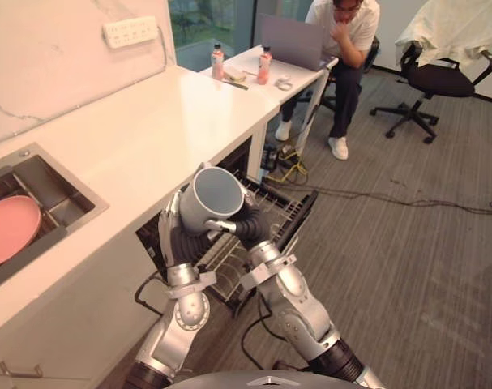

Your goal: Walk over to the sink, pick up the cup, carry it to the dishwasher, place the cup inside the dishwasher, then close the dishwasher door

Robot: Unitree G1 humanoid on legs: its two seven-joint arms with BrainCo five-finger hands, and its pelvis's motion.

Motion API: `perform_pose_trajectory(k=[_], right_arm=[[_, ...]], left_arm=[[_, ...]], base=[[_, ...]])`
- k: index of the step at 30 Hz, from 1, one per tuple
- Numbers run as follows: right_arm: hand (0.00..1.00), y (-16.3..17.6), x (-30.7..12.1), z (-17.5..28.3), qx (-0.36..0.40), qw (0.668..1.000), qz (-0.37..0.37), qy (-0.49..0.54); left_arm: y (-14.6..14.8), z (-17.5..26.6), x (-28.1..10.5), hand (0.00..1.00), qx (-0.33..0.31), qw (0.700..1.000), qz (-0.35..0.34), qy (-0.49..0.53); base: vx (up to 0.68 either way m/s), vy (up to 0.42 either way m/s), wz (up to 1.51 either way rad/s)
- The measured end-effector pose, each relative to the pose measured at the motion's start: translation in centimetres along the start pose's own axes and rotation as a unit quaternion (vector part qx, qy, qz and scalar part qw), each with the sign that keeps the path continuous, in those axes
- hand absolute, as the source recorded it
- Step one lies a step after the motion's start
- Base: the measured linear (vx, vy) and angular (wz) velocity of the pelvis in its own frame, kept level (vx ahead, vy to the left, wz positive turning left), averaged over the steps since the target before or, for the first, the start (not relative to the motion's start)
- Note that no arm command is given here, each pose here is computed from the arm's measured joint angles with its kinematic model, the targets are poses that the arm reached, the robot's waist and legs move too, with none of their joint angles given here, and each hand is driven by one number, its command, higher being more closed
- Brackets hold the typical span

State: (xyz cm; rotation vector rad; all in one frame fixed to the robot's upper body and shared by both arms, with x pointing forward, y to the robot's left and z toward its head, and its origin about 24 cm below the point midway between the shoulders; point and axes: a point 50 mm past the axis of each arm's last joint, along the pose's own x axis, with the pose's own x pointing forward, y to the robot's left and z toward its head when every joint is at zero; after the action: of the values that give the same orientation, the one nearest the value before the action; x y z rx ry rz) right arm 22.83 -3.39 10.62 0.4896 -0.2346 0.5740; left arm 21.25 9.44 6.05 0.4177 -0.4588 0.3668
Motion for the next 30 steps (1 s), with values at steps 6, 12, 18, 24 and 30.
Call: perform_pose_trajectory(k=[6, 12, 18, 24, 30], right_arm=[[1.0, -0.3, 0.3, 0.4, -0.034, 0.999, -0.026, -0.012], [1.0, -1.1, 0.4, 1.1, -0.04, 0.997, -0.049, -0.034], [1.0, -3.9, -0.3, 2.8, -0.054, 0.987, -0.129, -0.079], [1.0, -7.4, -1.6, 2.9, -0.089, 0.973, -0.2, -0.07], [1.0, -13.3, -1.5, 0.3, -0.162, 0.95, -0.263, 0.05]], left_arm=[[-0.8, -0.5, -0.8, 0.0, -0.015, 0.999, -0.025, 0.029], [-0.4, -1.3, -1.5, 0.0, -0.028, 0.997, -0.022, 0.072], [2.2, -3.6, -1.5, 0.0, -0.019, 0.989, 0.042, 0.138], [4.3, -6.8, -3.2, 0.0, -0.018, 0.969, 0.058, 0.239], [4.5, -10.3, -6.8, 0.0, -0.06, 0.934, -0.028, 0.35]], base=[[0.0, 0.0, 0.0], [0.0, 0.0, 0.01], [0.0, 0.003, 0.06], [0.02, 0.013, 0.16], [-0.07, 0.035, 0.31]])
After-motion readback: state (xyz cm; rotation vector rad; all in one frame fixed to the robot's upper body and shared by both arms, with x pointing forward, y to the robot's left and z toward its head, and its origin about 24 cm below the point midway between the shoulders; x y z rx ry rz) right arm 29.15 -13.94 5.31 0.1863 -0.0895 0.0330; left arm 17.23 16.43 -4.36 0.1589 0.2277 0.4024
